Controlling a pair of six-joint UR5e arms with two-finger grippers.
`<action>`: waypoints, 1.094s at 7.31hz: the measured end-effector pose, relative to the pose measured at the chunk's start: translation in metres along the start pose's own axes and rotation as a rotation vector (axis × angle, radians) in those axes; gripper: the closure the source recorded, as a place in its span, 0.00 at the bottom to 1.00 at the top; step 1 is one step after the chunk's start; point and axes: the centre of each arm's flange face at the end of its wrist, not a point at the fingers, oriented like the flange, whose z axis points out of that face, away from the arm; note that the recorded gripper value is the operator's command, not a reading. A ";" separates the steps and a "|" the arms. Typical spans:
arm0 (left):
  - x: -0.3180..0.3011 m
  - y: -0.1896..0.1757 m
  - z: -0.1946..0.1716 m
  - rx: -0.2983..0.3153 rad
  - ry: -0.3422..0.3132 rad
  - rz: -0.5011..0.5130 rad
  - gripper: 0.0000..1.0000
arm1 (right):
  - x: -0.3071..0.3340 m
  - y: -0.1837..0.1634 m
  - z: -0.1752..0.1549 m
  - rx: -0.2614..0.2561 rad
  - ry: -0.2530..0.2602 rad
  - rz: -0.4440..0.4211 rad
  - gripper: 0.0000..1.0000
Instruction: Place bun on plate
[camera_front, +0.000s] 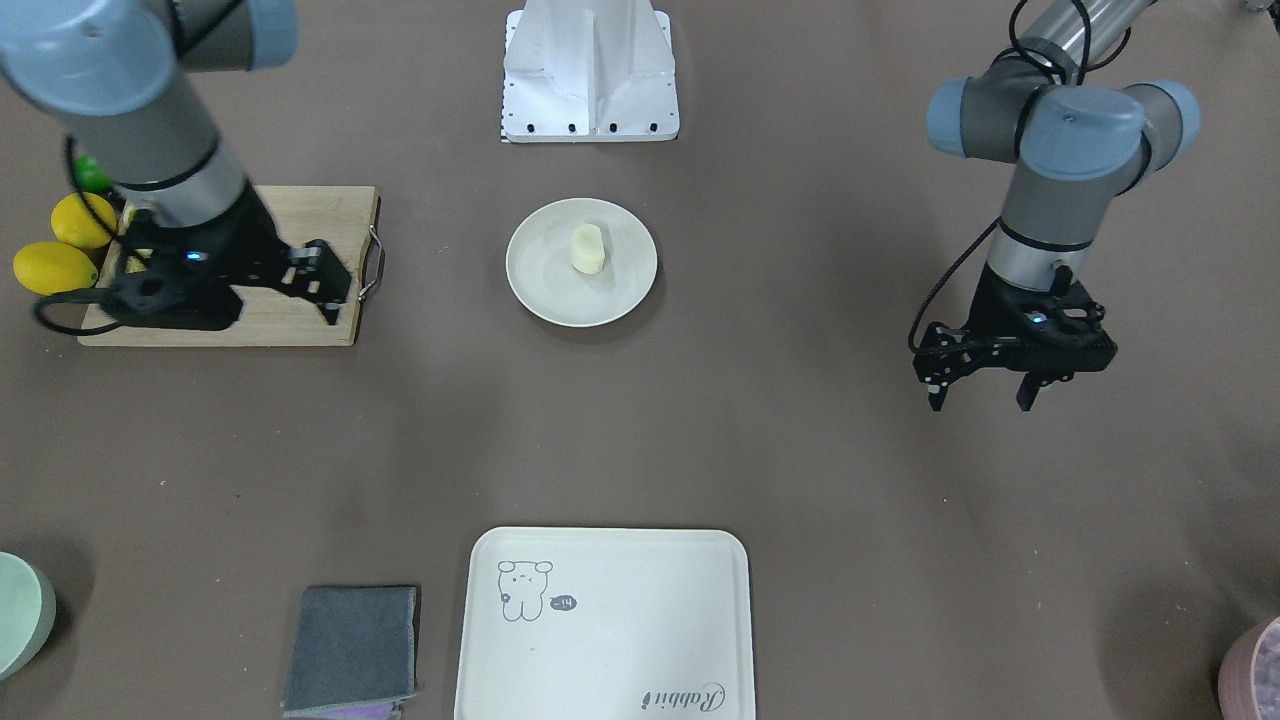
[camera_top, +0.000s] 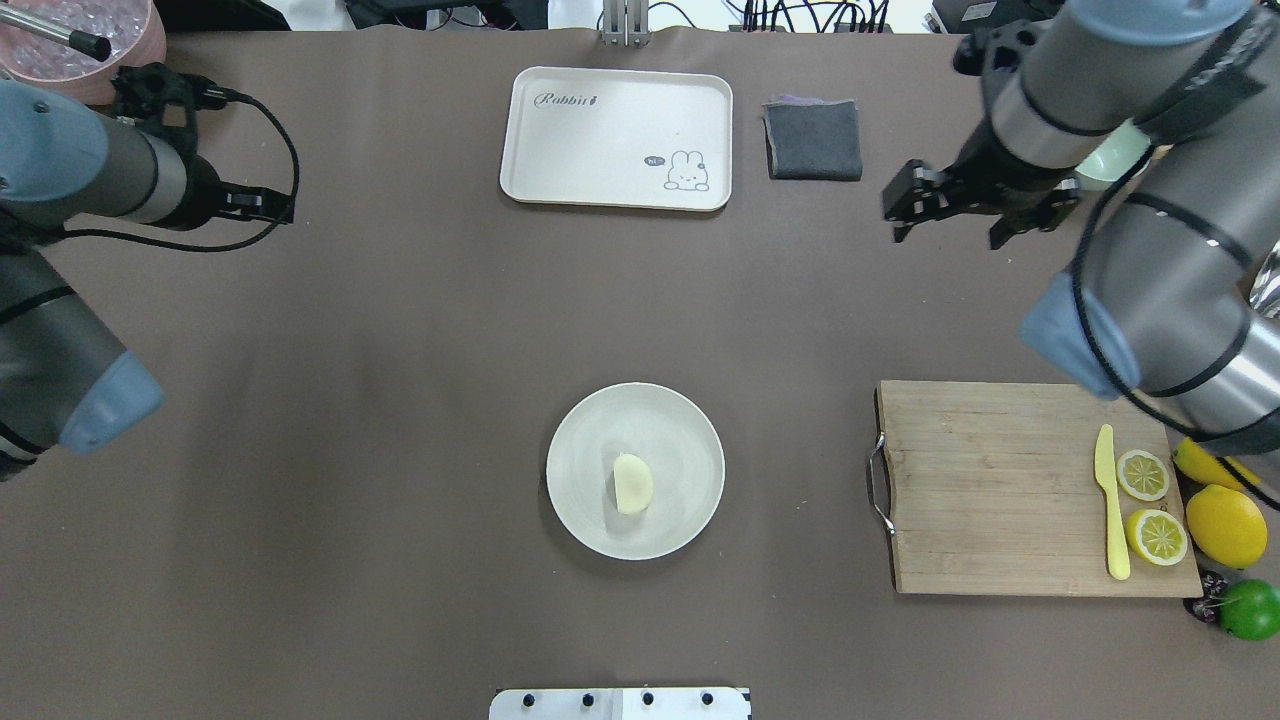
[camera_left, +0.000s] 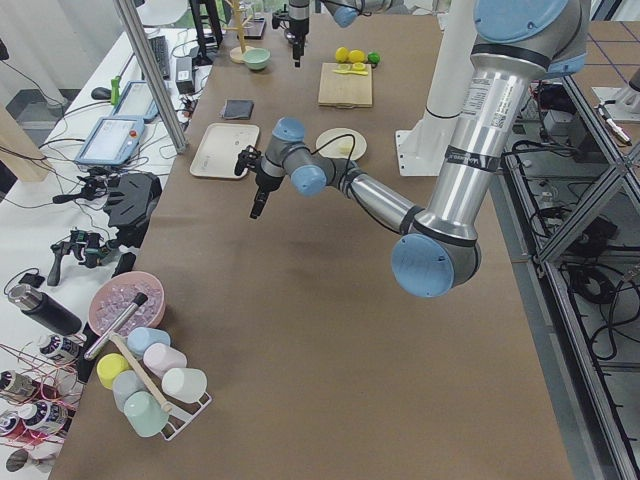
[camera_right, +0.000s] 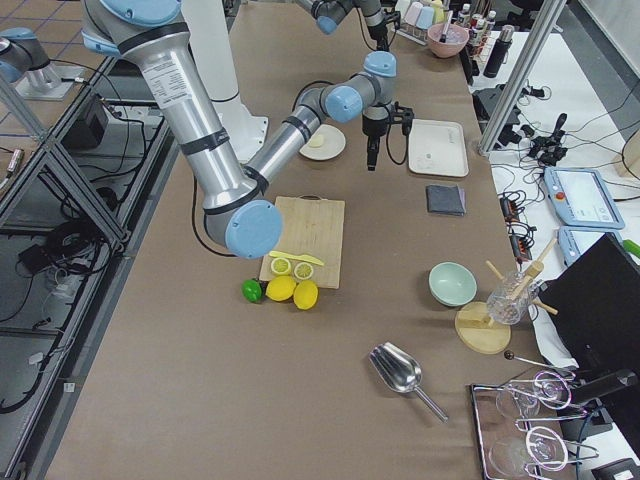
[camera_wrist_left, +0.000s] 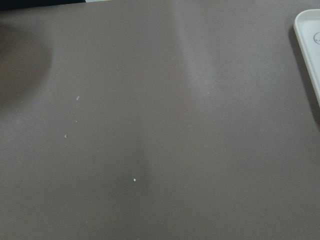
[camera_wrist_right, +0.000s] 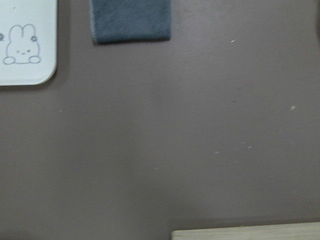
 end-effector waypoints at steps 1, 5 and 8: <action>-0.044 -0.007 -0.014 -0.014 0.000 -0.004 0.02 | 0.070 -0.010 -0.011 0.002 0.020 -0.050 0.00; -0.247 -0.016 -0.088 -0.064 0.001 0.043 0.02 | 0.333 0.012 -0.037 -0.030 0.078 -0.183 0.00; -0.328 -0.004 -0.100 -0.126 -0.038 0.080 0.02 | 0.407 0.053 -0.032 -0.061 0.057 -0.161 0.00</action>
